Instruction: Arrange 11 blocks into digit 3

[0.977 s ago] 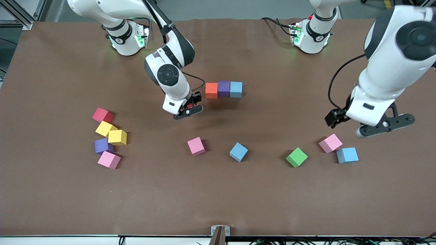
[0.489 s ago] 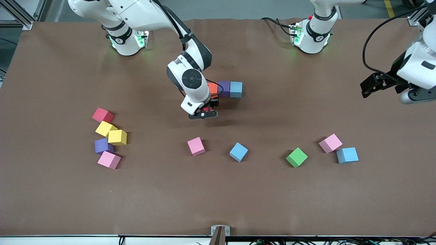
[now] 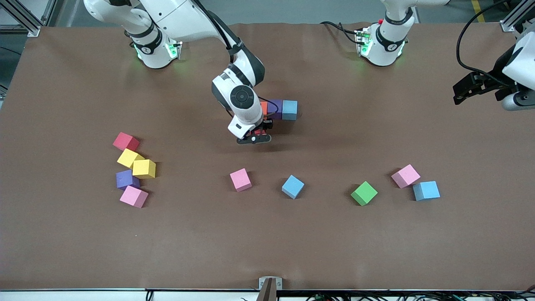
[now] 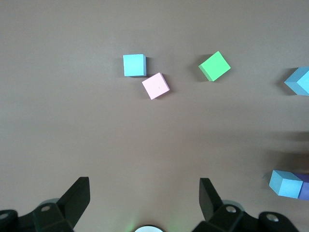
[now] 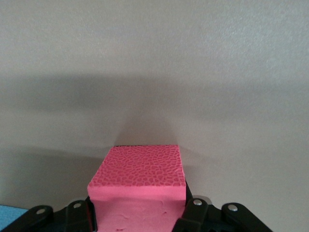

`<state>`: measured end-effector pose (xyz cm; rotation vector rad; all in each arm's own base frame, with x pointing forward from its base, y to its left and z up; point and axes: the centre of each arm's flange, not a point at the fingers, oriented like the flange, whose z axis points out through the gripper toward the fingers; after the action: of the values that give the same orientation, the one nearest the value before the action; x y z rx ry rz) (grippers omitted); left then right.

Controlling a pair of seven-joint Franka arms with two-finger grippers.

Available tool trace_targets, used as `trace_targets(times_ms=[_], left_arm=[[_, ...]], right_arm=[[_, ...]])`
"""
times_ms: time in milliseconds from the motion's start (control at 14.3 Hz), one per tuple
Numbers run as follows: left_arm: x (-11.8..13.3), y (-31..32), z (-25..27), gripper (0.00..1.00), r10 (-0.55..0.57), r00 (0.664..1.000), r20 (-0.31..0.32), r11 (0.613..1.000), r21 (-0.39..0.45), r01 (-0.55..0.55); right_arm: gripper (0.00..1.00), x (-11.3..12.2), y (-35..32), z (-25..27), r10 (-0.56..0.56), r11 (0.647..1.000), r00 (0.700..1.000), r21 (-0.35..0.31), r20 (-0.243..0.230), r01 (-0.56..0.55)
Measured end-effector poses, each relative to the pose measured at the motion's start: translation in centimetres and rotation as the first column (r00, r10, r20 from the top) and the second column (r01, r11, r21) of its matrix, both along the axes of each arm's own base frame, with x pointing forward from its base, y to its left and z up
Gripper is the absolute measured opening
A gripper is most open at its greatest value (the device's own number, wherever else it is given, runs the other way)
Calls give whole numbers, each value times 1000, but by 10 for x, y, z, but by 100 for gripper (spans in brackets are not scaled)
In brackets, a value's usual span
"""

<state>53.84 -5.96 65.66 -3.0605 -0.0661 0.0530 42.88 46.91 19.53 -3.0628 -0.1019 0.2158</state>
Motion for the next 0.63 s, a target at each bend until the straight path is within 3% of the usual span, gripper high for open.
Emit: trace_targets(times_ms=[628], left_arm=[[-1, -1, -1, 100, -2, 1000, -3, 1000, 0, 2]], right_arm=[[59, -16, 12, -1, -42, 999, 999, -21, -15, 42]])
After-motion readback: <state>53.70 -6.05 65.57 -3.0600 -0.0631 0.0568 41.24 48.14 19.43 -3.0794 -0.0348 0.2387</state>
